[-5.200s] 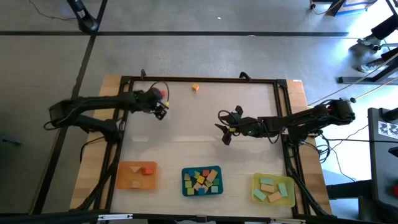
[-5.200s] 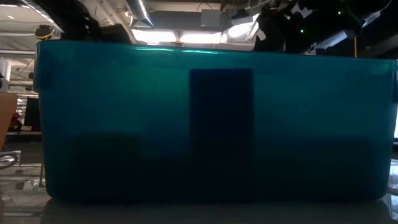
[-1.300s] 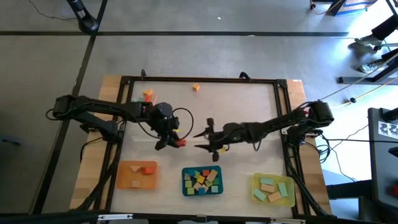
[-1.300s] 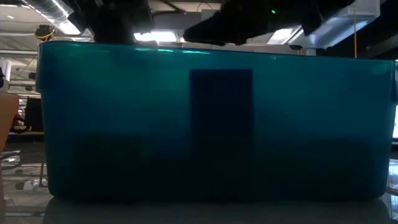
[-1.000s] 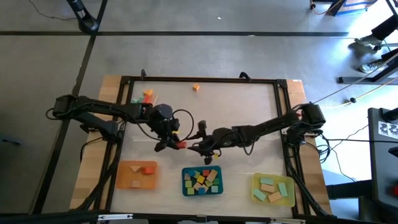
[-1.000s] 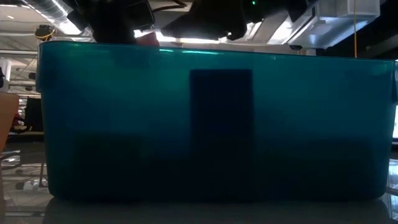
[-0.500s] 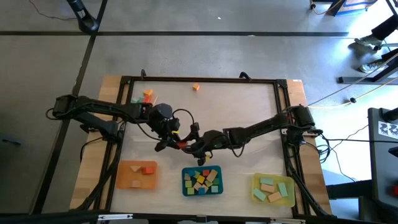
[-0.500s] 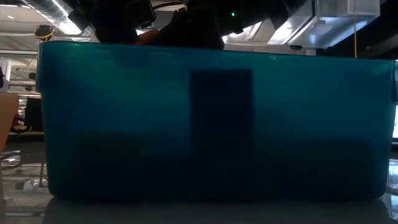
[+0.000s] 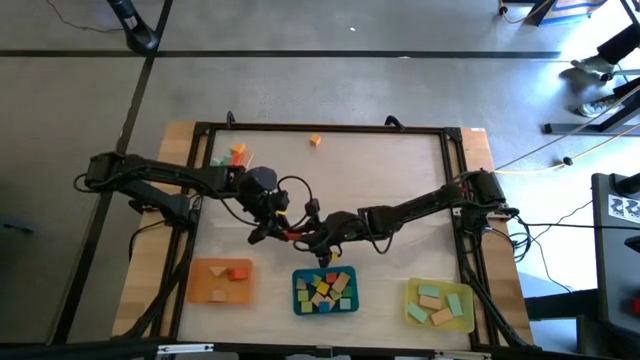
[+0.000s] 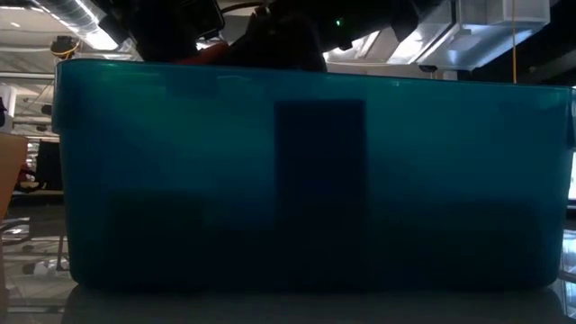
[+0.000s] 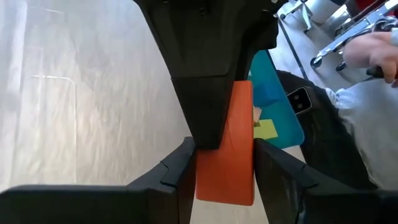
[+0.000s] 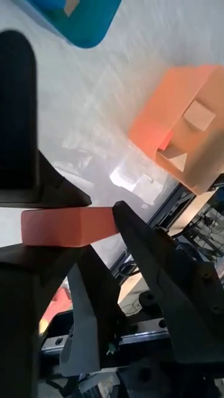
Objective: Sort blocks by size
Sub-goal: Put the orange rectangular block into the yellow bin
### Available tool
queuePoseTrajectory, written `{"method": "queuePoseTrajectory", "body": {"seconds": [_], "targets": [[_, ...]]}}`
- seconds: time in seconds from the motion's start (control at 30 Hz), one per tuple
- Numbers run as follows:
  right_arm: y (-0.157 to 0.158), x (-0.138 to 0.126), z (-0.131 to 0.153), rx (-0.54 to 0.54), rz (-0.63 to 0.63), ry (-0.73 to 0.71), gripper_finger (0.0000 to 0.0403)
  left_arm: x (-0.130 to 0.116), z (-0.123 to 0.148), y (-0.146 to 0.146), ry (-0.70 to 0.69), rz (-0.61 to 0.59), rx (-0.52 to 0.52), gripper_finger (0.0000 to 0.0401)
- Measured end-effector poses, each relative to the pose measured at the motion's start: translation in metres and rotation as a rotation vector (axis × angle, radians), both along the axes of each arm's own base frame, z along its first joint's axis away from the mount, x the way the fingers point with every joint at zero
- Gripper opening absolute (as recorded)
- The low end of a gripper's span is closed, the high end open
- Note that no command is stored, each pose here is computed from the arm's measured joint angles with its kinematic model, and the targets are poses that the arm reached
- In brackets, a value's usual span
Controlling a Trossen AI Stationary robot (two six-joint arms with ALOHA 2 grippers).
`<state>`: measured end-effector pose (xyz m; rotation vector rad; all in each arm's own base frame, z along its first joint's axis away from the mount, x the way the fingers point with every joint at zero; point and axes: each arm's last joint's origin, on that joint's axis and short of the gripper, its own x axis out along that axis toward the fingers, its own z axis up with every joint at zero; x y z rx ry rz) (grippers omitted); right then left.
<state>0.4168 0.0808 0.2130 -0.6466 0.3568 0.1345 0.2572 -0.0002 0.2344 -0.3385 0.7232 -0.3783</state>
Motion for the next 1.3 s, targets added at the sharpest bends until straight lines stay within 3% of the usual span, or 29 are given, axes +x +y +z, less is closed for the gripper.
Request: {"method": "queuePoseTrajectory", "body": {"seconds": [0.33,0.77,1.1,1.3], "targets": [[0.025,-0.020,0.023,-0.055,-0.069,0.003,0.0057,0.004,0.007,0.000,-0.077,-0.034,-0.003,0.0128],[0.045,-0.052,0.034,0.006,-0.113,0.153,0.0060,0.005,0.010,0.001,-0.139,-0.057,0.017,0.0127],[0.077,-0.108,0.057,0.371,-0.187,0.411,0.0060,0.002,0.005,0.004,-0.084,-0.032,0.051,0.0127],[0.093,-0.143,0.048,0.497,-0.397,0.610,0.0061,0.004,0.006,0.005,-0.121,-0.018,0.115,0.0127]]}}
